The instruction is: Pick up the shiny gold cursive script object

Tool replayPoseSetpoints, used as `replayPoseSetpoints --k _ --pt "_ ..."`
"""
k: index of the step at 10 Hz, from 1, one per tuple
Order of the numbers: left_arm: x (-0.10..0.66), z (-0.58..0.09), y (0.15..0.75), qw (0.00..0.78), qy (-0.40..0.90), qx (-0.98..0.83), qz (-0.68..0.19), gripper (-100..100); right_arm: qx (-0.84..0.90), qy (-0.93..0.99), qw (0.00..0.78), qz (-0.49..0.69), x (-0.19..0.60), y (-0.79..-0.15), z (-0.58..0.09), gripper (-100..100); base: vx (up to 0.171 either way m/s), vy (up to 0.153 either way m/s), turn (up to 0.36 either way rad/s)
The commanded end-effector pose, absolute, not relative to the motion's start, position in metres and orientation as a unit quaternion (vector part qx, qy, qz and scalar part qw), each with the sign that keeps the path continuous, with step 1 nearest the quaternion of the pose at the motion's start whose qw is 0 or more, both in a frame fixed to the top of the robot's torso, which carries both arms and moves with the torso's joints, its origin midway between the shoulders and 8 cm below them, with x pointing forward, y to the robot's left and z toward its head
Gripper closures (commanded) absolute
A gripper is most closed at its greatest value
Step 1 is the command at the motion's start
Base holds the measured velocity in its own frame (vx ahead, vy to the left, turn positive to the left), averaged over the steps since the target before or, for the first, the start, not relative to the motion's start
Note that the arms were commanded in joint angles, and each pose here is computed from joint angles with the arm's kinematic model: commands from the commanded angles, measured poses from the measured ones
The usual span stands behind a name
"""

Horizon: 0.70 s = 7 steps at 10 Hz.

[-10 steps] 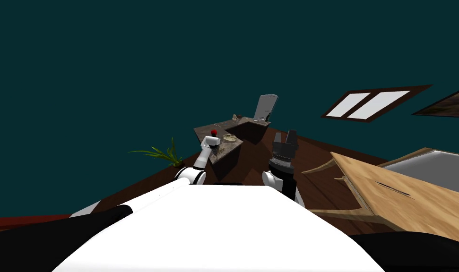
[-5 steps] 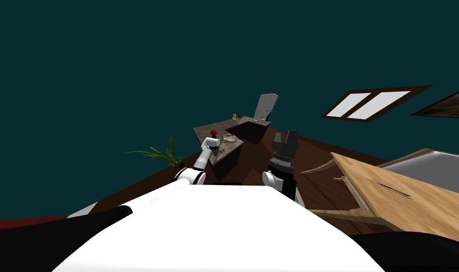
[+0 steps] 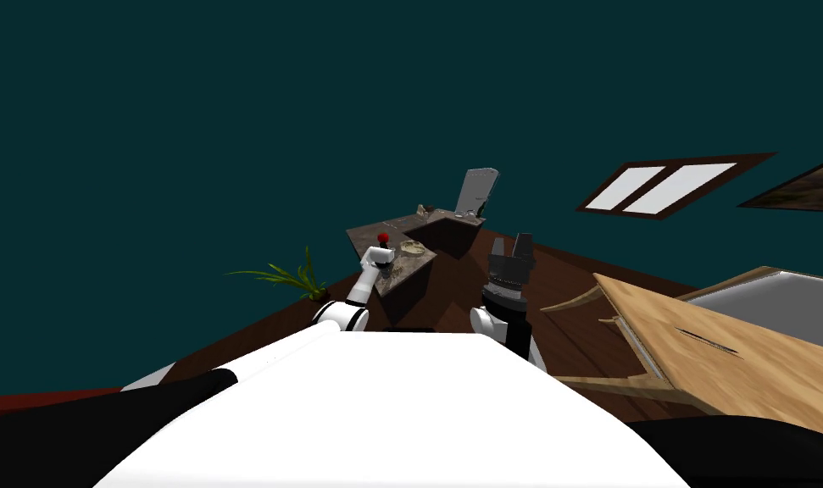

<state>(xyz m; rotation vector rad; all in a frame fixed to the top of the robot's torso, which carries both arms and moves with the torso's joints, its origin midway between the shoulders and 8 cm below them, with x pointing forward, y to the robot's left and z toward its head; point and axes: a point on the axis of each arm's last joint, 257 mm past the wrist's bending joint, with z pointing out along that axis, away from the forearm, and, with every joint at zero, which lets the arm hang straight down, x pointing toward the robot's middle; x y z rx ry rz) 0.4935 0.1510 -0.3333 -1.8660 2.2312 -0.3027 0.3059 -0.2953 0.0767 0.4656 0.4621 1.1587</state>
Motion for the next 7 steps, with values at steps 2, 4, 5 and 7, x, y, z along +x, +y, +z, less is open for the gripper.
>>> replayPoseSetpoints --k 2,4,5,7 --pt "0.494 -0.333 0.151 0.109 0.758 -0.634 -0.103 0 0.216 0.214 0.786 0.538 0.306 -0.295 0.077 0 0.0 0.0 0.0" --pt "0.492 -0.321 0.149 0.107 0.759 -0.634 -0.102 100 0.216 0.214 0.786 0.538 0.306 -0.295 0.077 0 -0.012 0.003 0.012" --pt "0.492 -0.317 0.148 0.107 0.759 -0.634 -0.102 100 0.216 0.214 0.786 0.538 0.306 -0.295 0.077 0 -0.013 0.004 0.009" --pt "0.492 -0.319 0.149 0.107 0.759 -0.634 -0.103 0 0.216 0.214 0.786 0.538 0.306 -0.295 0.077 0 -0.003 0.001 0.001"
